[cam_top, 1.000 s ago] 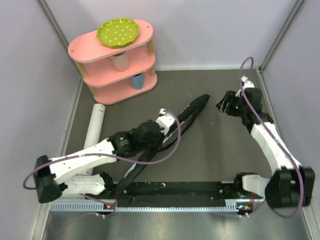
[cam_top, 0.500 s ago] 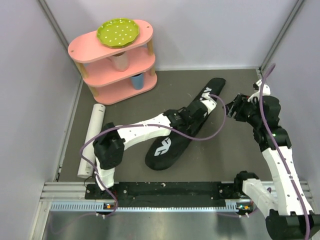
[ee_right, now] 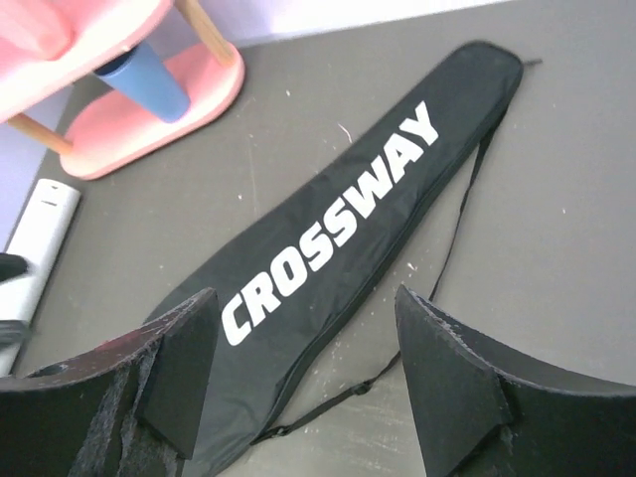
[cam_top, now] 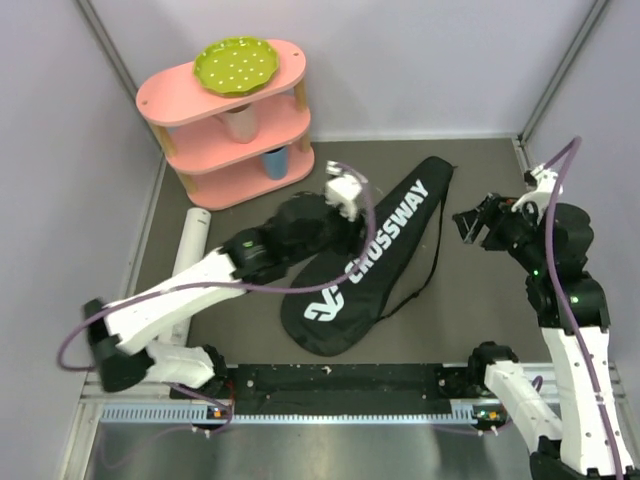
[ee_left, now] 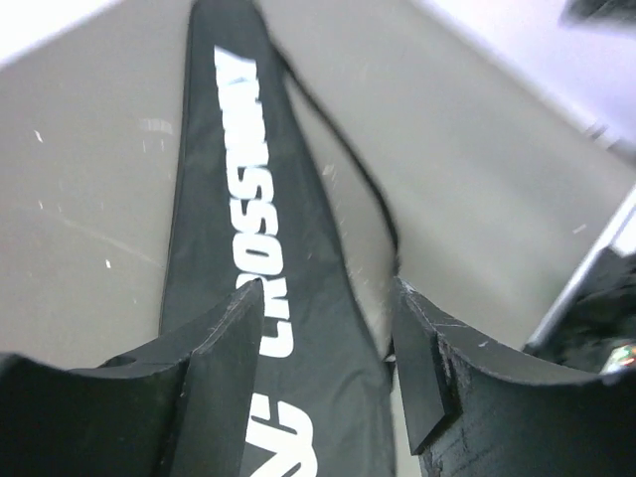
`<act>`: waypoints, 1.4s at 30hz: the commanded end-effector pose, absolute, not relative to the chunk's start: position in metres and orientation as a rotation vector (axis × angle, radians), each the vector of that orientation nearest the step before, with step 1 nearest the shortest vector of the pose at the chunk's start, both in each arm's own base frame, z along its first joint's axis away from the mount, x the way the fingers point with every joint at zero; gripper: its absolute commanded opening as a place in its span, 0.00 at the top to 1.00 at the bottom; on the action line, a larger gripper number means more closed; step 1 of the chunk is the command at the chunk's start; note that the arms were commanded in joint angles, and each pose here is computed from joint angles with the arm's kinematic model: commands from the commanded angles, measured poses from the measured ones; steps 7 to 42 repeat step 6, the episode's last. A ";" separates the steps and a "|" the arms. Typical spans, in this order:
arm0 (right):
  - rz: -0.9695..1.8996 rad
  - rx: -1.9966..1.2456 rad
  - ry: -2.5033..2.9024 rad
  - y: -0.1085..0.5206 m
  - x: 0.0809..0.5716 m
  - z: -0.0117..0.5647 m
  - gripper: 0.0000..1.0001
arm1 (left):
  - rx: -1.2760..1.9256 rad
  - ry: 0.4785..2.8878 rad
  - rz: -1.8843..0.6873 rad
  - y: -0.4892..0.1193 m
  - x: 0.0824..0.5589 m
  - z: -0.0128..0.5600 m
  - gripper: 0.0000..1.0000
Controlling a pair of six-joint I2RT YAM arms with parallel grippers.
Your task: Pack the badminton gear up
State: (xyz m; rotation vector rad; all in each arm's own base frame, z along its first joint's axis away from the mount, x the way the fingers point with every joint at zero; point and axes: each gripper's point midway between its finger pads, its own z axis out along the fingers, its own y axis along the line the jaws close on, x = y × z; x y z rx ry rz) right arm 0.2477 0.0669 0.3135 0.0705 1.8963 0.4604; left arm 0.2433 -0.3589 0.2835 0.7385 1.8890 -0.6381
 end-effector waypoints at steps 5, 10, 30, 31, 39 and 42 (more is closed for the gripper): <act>0.448 -0.066 1.520 0.066 0.171 0.428 0.26 | 0.473 1.349 -0.959 -0.263 0.175 0.454 0.39; 0.439 -0.077 1.479 0.065 0.161 0.438 0.24 | 0.460 1.301 -0.971 -0.252 0.167 0.466 0.39; 0.439 -0.077 1.479 0.065 0.161 0.438 0.24 | 0.460 1.301 -0.971 -0.252 0.167 0.466 0.39; 0.439 -0.077 1.479 0.065 0.161 0.438 0.24 | 0.460 1.301 -0.971 -0.252 0.167 0.466 0.39; 0.439 -0.077 1.479 0.065 0.161 0.438 0.24 | 0.460 1.301 -0.971 -0.252 0.167 0.466 0.39; 0.439 -0.077 1.479 0.065 0.161 0.438 0.24 | 0.460 1.301 -0.971 -0.252 0.167 0.466 0.39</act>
